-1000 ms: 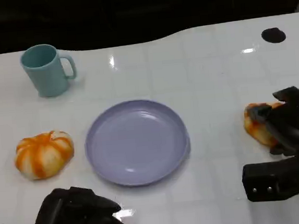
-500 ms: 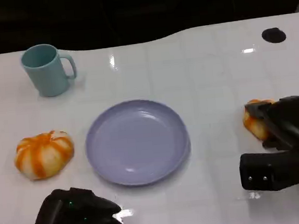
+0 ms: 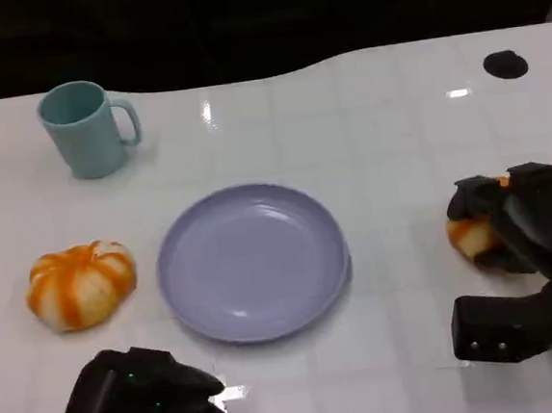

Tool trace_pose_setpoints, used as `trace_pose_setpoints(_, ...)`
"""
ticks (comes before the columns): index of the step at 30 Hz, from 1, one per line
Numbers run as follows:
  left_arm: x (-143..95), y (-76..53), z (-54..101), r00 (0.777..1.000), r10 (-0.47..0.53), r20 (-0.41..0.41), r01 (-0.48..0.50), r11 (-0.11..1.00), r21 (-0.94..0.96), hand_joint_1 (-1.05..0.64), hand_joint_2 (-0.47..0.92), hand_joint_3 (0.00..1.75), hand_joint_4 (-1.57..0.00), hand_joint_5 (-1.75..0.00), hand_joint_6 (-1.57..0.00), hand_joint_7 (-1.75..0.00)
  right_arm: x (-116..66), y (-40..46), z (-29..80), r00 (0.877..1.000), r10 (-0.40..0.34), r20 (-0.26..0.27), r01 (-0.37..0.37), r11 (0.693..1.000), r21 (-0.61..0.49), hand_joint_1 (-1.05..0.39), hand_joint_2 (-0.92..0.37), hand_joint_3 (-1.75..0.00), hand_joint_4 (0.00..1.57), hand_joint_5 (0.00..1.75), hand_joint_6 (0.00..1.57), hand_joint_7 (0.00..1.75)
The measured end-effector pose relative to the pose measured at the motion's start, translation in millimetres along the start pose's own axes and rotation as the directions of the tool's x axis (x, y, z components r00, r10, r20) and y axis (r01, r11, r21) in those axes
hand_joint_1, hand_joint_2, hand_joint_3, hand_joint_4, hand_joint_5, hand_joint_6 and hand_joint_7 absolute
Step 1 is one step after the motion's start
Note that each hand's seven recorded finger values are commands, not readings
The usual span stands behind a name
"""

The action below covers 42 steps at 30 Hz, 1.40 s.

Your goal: Grasp the bread from the table and place it into the plate.

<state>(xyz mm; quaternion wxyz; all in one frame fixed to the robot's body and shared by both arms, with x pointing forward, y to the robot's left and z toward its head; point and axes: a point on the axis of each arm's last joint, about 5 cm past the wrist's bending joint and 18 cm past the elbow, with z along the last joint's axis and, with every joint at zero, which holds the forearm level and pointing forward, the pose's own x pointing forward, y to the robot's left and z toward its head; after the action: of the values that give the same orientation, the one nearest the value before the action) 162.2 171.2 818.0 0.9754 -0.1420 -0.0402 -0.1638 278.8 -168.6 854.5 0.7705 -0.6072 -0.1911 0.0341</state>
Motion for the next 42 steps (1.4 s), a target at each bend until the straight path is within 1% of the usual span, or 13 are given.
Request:
trace_pose_setpoints(4,-0.1,0.0,0.0,1.0,0.0,0.0,0.0,1.0,0.0,-1.05,0.77,0.0,-1.57,-0.36,-1.57,-0.13,2.2,0.5,6.1,0.998,-0.056,0.001,0.056,0.996,0.074,-0.03,-0.87,-0.09,0.99,1.75,0.88,1.54)
trace_pose_setpoints(5,-0.1,0.0,0.0,1.0,0.0,0.0,0.0,1.0,0.0,-1.05,0.77,0.0,-1.57,-0.36,-1.57,-0.13,3.4,0.0,7.7,0.997,-0.074,-0.001,0.074,0.993,0.097,-0.02,-0.71,-0.44,1.01,1.75,0.87,1.59)
trace_pose_setpoints(6,-0.1,0.0,0.0,1.0,0.0,0.0,0.0,1.0,0.0,-1.05,0.78,0.0,-1.57,-0.36,-1.57,-0.13,4.6,-0.7,9.6,0.996,-0.094,-0.001,0.093,0.988,0.124,-0.01,-0.46,-0.91,1.01,1.75,0.86,1.61)
trace_pose_setpoints(7,-0.1,0.0,0.0,1.0,0.0,0.0,0.0,1.0,0.0,-1.05,0.78,0.0,-1.57,-0.36,-1.57,-0.13,6.0,-1.5,12.0,0.993,-0.115,0.001,0.113,0.981,0.157,-0.01,-0.37,-1.09,1.02,1.75,0.86,1.62)
trace_pose_setpoints(8,-0.1,-0.1,0.0,1.0,0.0,0.0,0.0,1.0,0.0,-1.05,0.78,0.0,-1.57,-0.36,-1.57,-0.13,7.1,-2.1,14.0,0.991,-0.131,0.005,0.128,0.975,0.18,-0.02,-0.33,-1.19,1.03,1.75,0.85,1.62)
trace_pose_setpoints(10,-0.2,0.0,0.0,1.0,0.0,-0.001,0.0,1.0,0.0,-1.05,0.78,0.0,-1.57,-0.36,-1.57,-0.13,9.3,-3.7,18.4,0.986,-0.164,0.009,0.158,0.96,0.232,-0.02,-0.28,-1.3,1.04,1.75,0.83,1.67)
trace_pose_setpoints(16,-0.2,0.0,0.0,1.0,0.0,0.0,0.0,1.0,0.0,-1.05,0.78,0.0,-1.57,-0.36,-1.57,-0.13,14.4,-10.1,36.9,0.975,-0.22,0.034,0.187,0.892,0.411,0.01,-0.24,-1.48,1.02,1.75,0.8,1.75)
trace_pose_setpoints(22,-0.3,0.0,0.0,1.0,0.001,-0.001,-0.001,1.0,0.0,-1.05,0.78,0.0,-1.57,-0.36,-1.57,-0.13,15.7,-15.3,61.5,0.973,-0.215,0.082,0.133,0.814,0.565,-0.04,-0.2,-1.59,1.02,1.75,0.79,1.75)
trace_pose_setpoints(26,-0.3,0.0,0.0,1.0,0.001,-0.001,-0.001,1.0,0.0,-1.05,0.78,0.0,-1.57,-0.36,-1.57,-0.14,18.8,-19.0,83.2,0.969,-0.217,0.119,0.088,0.751,0.654,-0.04,-0.17,-1.63,1.02,1.75,0.79,1.74)
trace_pose_setpoints(29,-0.3,0.0,0.0,1.0,0.001,-0.001,-0.001,1.0,0.0,-1.05,0.77,0.0,-1.57,-0.36,-1.57,-0.14,21.7,-20.8,98.9,0.964,-0.219,0.152,0.054,0.718,0.694,-0.05,-0.15,-1.66,1.02,1.75,0.79,1.75)
trace_pose_setpoints(34,-0.3,0.1,0.1,1.0,0.001,-0.001,-0.001,1.0,0.0,-1.05,0.77,0.0,-1.57,-0.36,-1.57,-0.14,23.2,-17.5,118.2,0.958,-0.215,0.187,0.02,0.704,0.71,-0.07,-0.14,-1.64,1.03,1.75,0.8,1.75)
trace_pose_setpoints(37,-0.3,0.1,0.0,1.0,0.001,-0.001,-0.001,1.0,0.0,-1.05,0.77,0.0,-1.57,-0.36,-1.57,-0.14,21.6,-11.1,129.1,0.96,-0.191,0.206,-0.013,0.702,0.713,-0.05,-0.15,-1.62,1.03,1.75,0.8,1.75)
trace_pose_setpoints(42,-0.3,-0.1,-0.1,1.0,0.0,-0.002,0.0,1.0,0.0,-1.05,0.78,0.0,-1.57,-0.36,-1.57,-0.13,21.3,-2.0,137.2,0.965,-0.164,0.205,-0.03,0.708,0.706,-0.04,-0.18,-1.54,1.03,1.75,0.79,1.75)
